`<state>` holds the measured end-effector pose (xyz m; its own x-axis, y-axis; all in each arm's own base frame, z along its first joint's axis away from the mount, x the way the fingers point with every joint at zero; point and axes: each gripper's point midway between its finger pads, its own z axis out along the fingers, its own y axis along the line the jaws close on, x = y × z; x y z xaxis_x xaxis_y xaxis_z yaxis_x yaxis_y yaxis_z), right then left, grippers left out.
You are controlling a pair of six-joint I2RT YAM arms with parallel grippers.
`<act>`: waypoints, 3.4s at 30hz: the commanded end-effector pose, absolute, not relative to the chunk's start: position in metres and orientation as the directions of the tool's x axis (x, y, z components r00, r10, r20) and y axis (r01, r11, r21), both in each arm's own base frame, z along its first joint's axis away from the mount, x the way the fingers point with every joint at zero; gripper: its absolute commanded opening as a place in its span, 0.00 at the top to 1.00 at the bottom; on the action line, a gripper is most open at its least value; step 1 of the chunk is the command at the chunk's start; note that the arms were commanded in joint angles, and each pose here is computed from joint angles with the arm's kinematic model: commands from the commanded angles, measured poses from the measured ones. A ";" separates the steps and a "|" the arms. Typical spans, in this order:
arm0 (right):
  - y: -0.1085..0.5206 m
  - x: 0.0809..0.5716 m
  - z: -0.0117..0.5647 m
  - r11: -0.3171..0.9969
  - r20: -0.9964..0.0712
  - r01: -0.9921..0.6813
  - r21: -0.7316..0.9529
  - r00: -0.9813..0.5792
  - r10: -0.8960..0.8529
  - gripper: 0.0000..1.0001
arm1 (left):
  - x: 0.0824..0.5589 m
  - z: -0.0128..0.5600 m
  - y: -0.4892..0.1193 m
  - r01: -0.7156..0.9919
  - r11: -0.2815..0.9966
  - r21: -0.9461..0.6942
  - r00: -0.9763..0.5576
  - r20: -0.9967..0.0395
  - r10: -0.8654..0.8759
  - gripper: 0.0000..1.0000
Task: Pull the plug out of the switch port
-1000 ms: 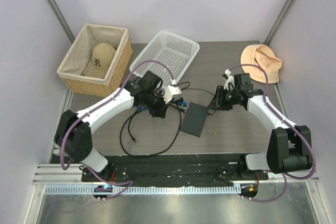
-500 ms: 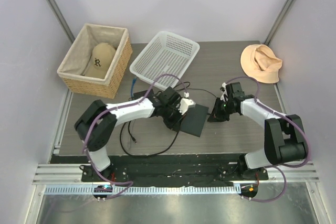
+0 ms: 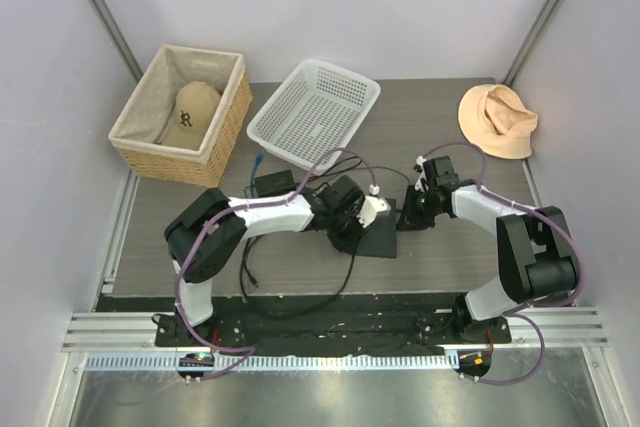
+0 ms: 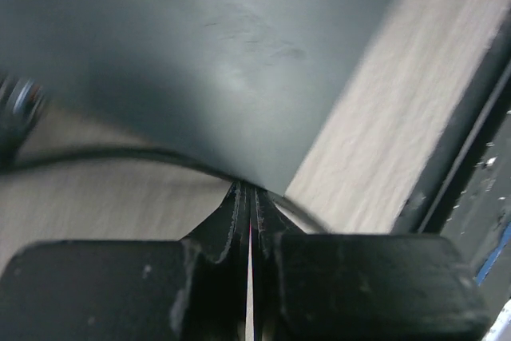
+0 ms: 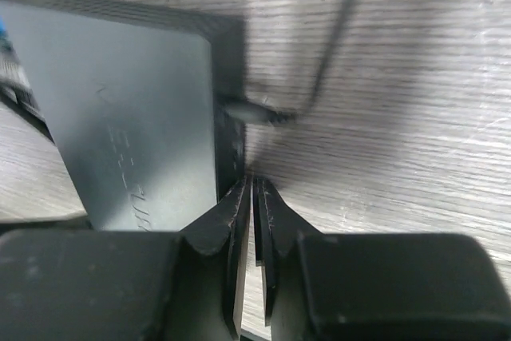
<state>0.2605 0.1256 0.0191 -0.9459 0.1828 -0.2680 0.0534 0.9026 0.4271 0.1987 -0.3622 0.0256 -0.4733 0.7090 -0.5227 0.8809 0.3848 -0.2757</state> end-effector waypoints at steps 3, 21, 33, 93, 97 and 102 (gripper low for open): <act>0.133 0.286 0.034 0.909 -0.345 -0.035 0.414 -0.930 0.122 0.82 | 0.175 0.042 -0.419 0.941 0.215 -0.261 -0.334 -0.618 0.712 0.96; 0.081 0.314 0.110 0.940 -0.487 -0.143 0.309 -0.873 0.027 0.70 | 0.218 0.100 -0.275 0.949 0.249 -0.194 -0.315 -0.543 0.778 0.96; 0.076 0.312 0.115 0.941 -0.542 -0.122 0.317 -0.837 0.075 0.66 | 0.231 0.034 -0.224 0.952 0.285 -0.111 -0.305 -0.407 0.861 0.96; 0.069 0.345 0.130 0.689 -0.723 -0.676 0.263 -0.610 -0.324 0.40 | 0.293 0.039 -0.375 0.748 0.575 -0.332 -0.664 -0.403 0.630 0.57; 0.076 0.337 0.118 0.623 -0.741 -0.759 0.190 -0.527 -0.416 0.40 | 0.284 0.014 -0.364 0.697 0.633 -0.337 -0.717 -0.331 0.614 0.56; 0.080 0.320 0.103 0.455 -0.727 -0.889 0.045 -0.342 -0.596 0.40 | 0.279 -0.007 -0.353 0.681 0.658 -0.322 -0.732 -0.283 0.620 0.56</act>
<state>0.3264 0.0745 0.1024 -0.5602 -0.4471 -0.6973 -0.7573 0.6176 0.2125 0.2956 -0.3975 0.0522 -0.6770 0.5653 -0.4712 0.7352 0.5476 -0.3994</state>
